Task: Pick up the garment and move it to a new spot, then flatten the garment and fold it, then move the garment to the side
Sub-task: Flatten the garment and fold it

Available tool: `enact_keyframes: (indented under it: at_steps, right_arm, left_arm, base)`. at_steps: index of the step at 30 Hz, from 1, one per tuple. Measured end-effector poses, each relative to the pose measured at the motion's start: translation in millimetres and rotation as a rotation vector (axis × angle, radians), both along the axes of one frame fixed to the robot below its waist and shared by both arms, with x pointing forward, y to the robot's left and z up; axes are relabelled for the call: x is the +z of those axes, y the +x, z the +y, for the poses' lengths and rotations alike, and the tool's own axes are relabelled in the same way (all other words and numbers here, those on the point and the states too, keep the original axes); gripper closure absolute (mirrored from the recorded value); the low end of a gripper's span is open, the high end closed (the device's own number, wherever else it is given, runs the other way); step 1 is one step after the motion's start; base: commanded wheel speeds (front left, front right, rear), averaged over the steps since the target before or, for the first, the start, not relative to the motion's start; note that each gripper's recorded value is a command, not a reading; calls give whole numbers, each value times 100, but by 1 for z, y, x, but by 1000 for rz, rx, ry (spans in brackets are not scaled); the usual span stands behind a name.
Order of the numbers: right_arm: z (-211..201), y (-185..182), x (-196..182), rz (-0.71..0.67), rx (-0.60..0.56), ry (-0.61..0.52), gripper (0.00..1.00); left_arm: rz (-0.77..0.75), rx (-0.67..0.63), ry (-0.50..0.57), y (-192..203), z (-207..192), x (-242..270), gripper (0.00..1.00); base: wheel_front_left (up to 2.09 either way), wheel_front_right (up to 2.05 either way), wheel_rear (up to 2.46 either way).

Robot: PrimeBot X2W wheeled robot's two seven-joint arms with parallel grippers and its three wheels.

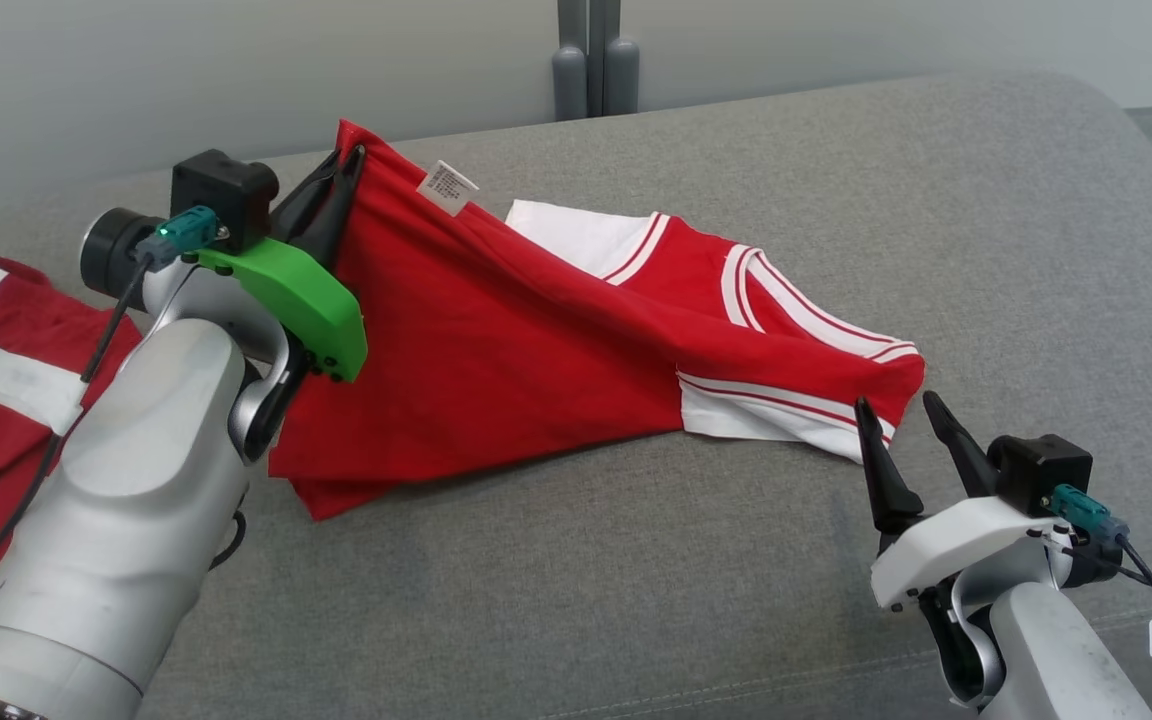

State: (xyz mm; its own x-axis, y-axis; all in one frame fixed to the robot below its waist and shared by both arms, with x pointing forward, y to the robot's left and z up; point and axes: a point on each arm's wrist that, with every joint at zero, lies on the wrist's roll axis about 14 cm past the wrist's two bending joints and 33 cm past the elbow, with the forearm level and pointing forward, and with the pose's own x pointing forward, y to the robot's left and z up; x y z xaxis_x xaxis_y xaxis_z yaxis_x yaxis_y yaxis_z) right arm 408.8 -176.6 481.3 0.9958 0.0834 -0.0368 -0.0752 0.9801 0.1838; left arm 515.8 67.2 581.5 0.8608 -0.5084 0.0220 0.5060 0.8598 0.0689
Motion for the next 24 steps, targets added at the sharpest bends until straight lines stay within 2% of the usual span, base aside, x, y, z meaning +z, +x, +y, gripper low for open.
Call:
enact_keyframes:
  at_steps: [8, 14, 24]
  right_arm:
    - [11, -2, 6, -16, 25, 9, 0]
    - [15, -2, 7, -19, 36, 11, 0]
    - [20, 2, 4, -7, 59, 3, 0]
  left_arm:
    - [-35, -7, -17, -33, 2, 11, 100]
    - [-71, 24, -73, -59, 9, 13, 100]
    - [7, 141, -181, -117, 31, -27, 100]
  base:
    - [0, 0, 0]
    - [0, 0, 0]
    - [0, 0, 0]
